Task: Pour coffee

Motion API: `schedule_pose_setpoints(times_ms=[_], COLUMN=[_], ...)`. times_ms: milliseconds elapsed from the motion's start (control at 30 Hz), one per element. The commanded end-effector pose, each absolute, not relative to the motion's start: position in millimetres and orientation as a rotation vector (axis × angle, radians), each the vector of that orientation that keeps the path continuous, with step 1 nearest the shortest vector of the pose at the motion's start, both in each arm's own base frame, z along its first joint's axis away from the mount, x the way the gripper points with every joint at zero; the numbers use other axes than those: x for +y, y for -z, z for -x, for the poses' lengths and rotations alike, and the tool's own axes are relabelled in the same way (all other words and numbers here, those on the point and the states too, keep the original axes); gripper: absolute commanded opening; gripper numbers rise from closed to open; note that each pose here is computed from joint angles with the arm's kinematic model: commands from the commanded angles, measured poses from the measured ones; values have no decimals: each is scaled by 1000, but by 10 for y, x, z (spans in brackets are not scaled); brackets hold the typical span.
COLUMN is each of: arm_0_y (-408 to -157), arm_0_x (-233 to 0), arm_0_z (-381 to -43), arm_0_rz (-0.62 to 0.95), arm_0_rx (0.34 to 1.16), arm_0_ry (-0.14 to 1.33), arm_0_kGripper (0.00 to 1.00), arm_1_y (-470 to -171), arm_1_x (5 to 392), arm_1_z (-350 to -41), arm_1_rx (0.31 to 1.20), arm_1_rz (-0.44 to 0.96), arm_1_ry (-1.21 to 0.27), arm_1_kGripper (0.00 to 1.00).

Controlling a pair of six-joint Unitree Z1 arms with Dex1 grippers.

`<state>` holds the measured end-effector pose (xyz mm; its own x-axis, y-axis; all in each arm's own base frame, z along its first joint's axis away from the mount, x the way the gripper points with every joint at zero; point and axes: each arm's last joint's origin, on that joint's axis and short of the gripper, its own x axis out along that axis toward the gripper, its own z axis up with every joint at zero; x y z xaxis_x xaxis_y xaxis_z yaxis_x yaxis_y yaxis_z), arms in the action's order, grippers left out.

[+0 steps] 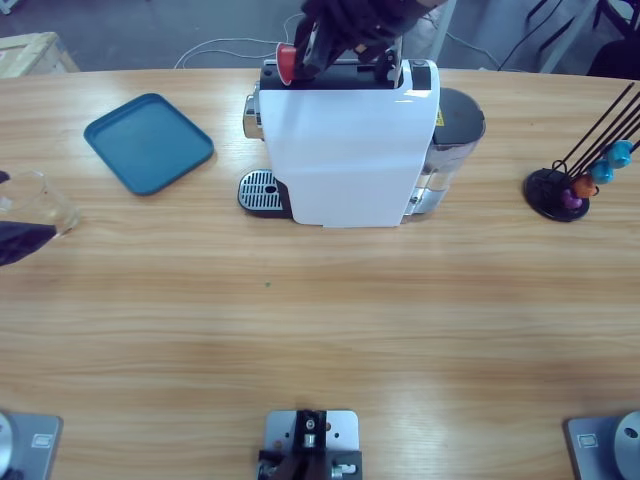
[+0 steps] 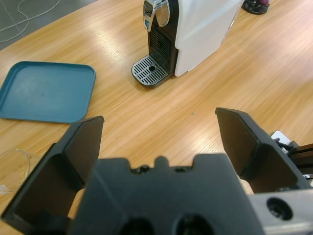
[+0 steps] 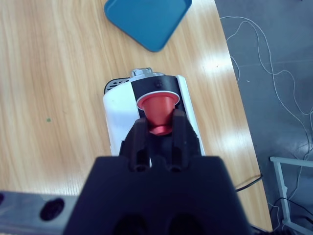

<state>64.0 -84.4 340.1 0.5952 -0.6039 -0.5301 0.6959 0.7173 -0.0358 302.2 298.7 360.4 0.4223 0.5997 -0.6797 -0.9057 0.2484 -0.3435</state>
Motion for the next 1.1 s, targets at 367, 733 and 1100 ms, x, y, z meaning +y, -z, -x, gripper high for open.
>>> schedule_pose_setpoints(times_ms=[367, 733, 1100], arm_0_y=[-3360, -3300, -3344], arm_0_x=[-838, -818, -861], arm_0_z=[-627, -613, -639], arm_0_rz=[-200, -208, -202], arm_0_rx=[545, 557, 550], arm_0_ry=[773, 772, 776], arm_0_kGripper=[991, 991, 991], arm_1_y=[-3175, -3478, -3995], arm_1_x=[3112, 3032, 3095], arm_1_z=[-3214, -3097, -2255], arm_1_rx=[567, 521, 698], arm_1_rz=[789, 741, 396], arm_1_ry=[-1083, -1052, -1072], arm_1_kGripper=[2, 995, 0])
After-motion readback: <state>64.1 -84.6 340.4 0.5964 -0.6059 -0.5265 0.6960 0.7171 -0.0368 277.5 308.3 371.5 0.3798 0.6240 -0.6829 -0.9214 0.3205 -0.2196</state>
